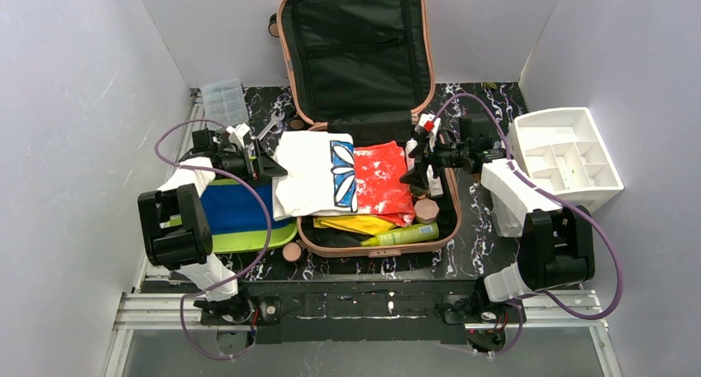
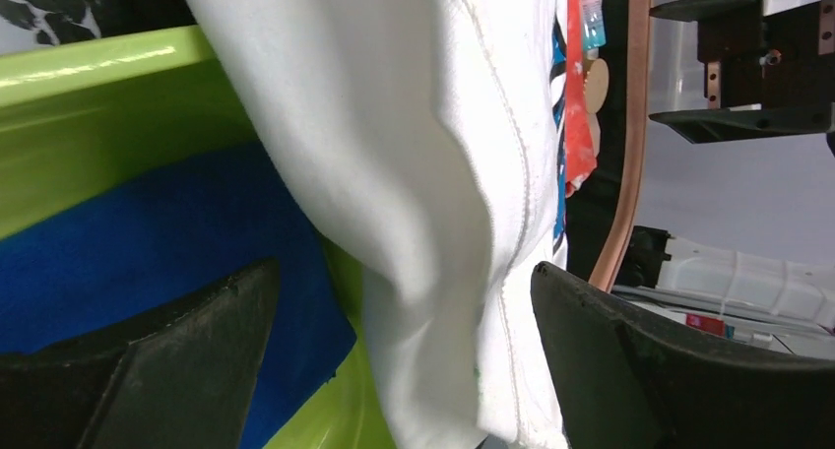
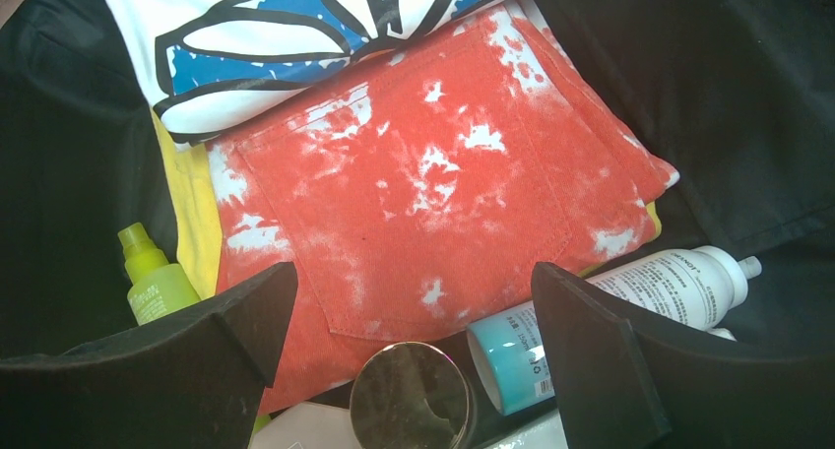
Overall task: Open, take out, and arrange the luggage
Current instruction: Pick up the clothes from the opened luggage.
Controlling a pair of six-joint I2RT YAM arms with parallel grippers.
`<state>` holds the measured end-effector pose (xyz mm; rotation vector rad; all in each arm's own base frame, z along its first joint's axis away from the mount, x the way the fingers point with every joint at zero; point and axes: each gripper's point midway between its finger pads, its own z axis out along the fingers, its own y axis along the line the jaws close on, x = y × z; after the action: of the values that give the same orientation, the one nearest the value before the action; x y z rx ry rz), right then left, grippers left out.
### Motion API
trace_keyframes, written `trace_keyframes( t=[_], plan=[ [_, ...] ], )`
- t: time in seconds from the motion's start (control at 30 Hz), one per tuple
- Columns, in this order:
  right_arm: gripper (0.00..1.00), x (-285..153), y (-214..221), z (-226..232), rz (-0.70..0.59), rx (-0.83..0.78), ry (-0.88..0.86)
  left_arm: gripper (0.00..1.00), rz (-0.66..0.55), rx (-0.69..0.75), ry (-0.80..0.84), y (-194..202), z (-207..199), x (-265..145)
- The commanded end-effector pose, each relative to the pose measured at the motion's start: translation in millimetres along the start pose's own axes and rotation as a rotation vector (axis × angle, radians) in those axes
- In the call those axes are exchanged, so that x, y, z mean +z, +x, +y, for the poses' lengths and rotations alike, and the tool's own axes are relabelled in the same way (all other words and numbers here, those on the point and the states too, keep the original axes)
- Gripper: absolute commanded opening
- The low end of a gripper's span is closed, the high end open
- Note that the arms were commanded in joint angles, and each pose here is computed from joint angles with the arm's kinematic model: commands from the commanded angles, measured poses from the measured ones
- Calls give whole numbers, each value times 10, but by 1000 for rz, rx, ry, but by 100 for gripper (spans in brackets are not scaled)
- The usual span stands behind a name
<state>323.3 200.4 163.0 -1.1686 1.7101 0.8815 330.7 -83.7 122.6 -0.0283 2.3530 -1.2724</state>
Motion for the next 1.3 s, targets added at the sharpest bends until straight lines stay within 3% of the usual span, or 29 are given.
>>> trace_keyframes(
  t=[0.0, 0.27, 0.4, 0.5, 0.53, 0.6, 0.67, 0.7, 1.03, 1.27],
  plan=[
    [98, -7, -40, -30, -9, -5, -2, 98, -17, 12, 145, -33, -179, 55],
    [98, 4, -17, -48, -3, 6, 1, 98, 12, -6, 189, 18, -293, 177],
    [98, -5, -25, -45, -4, 2, 5, 87, 25, -18, 201, 45, -348, 255],
    [98, -13, -34, -34, -6, -3, 5, 66, 24, -24, 199, 51, -370, 254],
    [98, -13, -32, -38, -5, -4, 6, 56, 22, -20, 198, 46, -386, 245],
    [98, -10, -27, -40, -4, -3, 6, 24, 22, -10, 183, 36, -419, 211],
    [98, -10, -27, -41, -3, -4, 5, 5, 19, 4, 171, 6, -484, 162],
    [98, -10, -25, -39, -2, -3, 4, 0, 19, 7, 160, -4, -535, 119],
    [98, -24, -44, -15, -6, -15, -2, 0, -52, 226, -11, -544, -1196, -447],
    [98, -32, -69, 12, -14, -21, -12, 0, 96, 425, -246, -544, -1328, -949]
  ],
)
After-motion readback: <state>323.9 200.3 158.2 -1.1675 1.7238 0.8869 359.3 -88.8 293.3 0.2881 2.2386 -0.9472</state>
